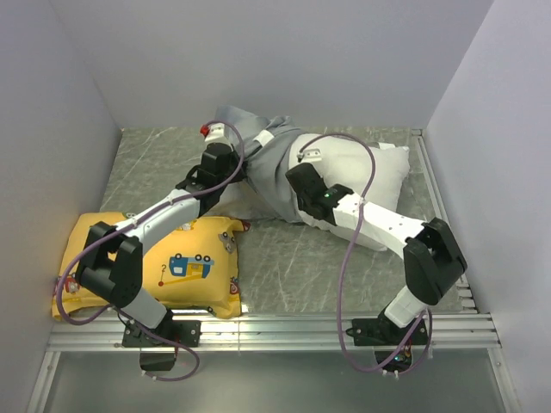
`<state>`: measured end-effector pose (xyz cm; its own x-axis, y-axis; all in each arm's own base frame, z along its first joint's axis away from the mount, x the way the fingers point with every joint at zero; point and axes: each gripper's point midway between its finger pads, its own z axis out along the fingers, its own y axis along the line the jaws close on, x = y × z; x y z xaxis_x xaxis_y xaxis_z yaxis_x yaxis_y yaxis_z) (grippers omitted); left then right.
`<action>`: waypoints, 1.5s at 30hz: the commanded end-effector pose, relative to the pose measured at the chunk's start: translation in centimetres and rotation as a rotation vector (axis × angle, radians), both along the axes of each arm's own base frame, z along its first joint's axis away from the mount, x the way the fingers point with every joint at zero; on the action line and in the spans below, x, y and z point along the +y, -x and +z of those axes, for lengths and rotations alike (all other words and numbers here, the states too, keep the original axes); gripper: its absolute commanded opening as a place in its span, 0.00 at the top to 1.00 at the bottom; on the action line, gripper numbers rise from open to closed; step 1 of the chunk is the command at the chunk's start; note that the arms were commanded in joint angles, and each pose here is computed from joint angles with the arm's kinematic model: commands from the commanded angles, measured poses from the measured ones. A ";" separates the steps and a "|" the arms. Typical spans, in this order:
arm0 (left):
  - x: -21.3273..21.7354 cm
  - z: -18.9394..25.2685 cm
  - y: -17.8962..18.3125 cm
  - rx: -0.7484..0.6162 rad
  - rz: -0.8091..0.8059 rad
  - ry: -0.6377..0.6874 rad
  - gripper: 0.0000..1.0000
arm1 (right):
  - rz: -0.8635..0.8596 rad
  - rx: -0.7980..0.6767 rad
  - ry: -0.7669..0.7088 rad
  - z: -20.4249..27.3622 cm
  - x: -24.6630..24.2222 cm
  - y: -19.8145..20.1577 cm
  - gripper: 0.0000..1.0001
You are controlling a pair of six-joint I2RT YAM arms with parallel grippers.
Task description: Remove the pillowcase from the pillow
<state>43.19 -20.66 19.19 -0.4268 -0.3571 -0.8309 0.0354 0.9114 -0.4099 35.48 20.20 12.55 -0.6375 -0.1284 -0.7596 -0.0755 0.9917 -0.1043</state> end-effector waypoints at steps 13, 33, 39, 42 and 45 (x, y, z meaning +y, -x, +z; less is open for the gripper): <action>-4.2 15.7 7.4 -0.330 -0.131 0.058 0.20 | 0.010 -0.181 -0.273 18.8 0.2 -1.0 1.00; -4.0 2.4 7.5 -0.106 0.096 -0.113 0.83 | -0.031 -0.248 -0.325 22.0 -2.9 0.5 1.00; 8.4 0.4 3.2 -0.055 0.376 -0.034 1.00 | -0.098 -0.261 -0.339 21.9 -6.2 0.6 1.00; 11.2 -1.2 2.3 -0.024 0.405 0.031 1.00 | -0.124 -0.267 -0.355 21.5 -7.8 0.6 1.00; 9.4 -1.1 2.0 -0.030 0.309 0.067 1.00 | -0.139 -0.256 -0.348 20.7 -8.4 0.1 1.00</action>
<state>40.74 -15.70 19.23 -0.3147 -0.5208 -0.7936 -0.1093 0.8504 -0.5147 33.52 17.72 27.77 -0.6262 0.1519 -0.7648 -0.0998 0.9572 0.2718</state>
